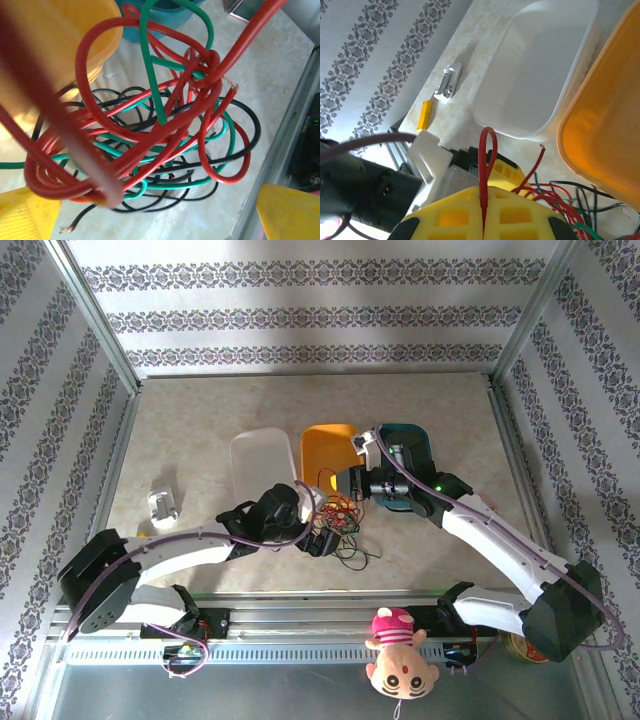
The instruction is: Untangle the cables
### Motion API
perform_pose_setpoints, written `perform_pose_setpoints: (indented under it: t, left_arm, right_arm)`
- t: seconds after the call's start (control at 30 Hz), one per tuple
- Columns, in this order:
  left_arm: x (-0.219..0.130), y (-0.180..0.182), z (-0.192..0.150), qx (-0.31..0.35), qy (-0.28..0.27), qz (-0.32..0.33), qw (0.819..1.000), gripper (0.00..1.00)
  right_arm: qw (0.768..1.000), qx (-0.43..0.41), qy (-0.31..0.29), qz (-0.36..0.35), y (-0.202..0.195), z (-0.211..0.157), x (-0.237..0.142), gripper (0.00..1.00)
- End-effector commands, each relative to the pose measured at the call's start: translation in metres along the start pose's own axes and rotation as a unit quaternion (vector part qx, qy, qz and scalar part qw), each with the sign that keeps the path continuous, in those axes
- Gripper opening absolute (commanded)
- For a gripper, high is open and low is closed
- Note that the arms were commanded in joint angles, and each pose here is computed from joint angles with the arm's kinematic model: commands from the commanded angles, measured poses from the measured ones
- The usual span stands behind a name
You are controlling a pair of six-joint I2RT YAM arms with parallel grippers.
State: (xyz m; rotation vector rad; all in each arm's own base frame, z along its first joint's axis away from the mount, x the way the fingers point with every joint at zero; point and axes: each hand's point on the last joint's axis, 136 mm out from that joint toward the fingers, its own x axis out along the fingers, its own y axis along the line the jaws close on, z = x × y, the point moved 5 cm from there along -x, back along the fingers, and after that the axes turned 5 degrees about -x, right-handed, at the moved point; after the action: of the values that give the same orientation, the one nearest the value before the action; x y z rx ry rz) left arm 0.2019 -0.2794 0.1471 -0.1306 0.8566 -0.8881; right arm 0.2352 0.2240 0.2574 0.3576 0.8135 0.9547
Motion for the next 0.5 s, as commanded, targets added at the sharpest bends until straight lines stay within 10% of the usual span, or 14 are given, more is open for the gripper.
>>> perform_pose_setpoints:
  t: [0.0, 0.47]
  left_arm:
    - [0.007, -0.012, 0.018, 0.044, -0.046, 0.003, 0.998, 0.99]
    - [0.030, -0.021, 0.033, 0.047, -0.077, -0.010, 0.996, 0.95]
  right_arm:
    - [1.000, 0.014, -0.021, 0.017, 0.007, 0.014, -0.003, 0.00]
    - [0.999, 0.046, -0.014, 0.010, -0.002, 0.005, -0.003, 0.00]
